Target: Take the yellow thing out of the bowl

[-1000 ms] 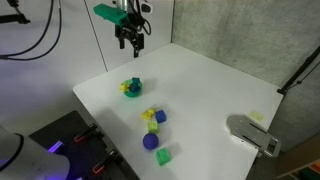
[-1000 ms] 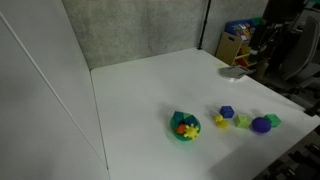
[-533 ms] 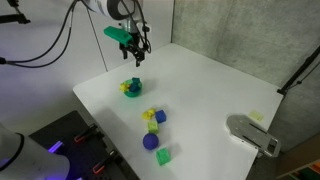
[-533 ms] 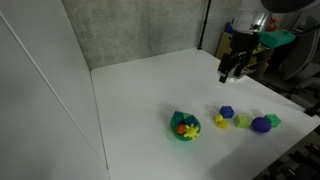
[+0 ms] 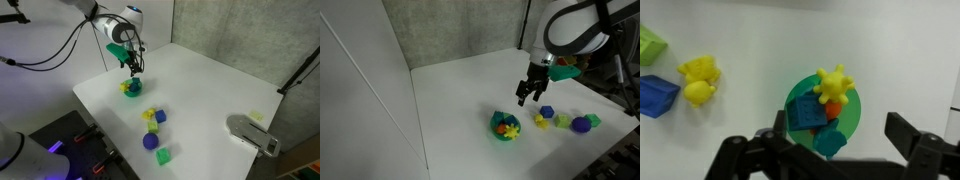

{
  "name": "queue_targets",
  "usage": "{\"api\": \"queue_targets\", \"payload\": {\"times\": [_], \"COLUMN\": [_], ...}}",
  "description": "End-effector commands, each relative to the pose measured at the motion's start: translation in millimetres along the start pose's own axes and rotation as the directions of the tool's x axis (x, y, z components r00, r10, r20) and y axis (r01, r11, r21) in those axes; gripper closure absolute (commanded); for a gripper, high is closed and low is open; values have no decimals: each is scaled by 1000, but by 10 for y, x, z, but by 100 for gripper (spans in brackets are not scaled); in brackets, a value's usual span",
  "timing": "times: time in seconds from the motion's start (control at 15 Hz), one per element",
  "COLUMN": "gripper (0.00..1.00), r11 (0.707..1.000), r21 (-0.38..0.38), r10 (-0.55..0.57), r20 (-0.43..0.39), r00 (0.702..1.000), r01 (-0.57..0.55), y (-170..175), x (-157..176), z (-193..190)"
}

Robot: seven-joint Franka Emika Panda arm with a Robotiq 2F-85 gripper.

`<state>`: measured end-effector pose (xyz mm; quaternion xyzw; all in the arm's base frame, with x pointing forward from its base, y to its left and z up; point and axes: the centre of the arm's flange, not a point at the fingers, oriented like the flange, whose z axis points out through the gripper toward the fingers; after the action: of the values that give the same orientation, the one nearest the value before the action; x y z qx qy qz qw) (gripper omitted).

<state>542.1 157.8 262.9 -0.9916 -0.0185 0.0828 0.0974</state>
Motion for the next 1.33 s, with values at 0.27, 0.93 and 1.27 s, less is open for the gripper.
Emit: {"api": "queue_targets", "payload": {"times": [0.27,0.93,1.27], "gripper": [0,0,0], "r11": [997,1000,1000], "r21": [70,19,6], "r10": [37,15,4], "r20": [34,10,19], "r00": [999,1000,1000], "r01": [-40,-15,-4], "y": [-86,-143,-237], "x": [201,174,164], "z": [595,941,1255]}}
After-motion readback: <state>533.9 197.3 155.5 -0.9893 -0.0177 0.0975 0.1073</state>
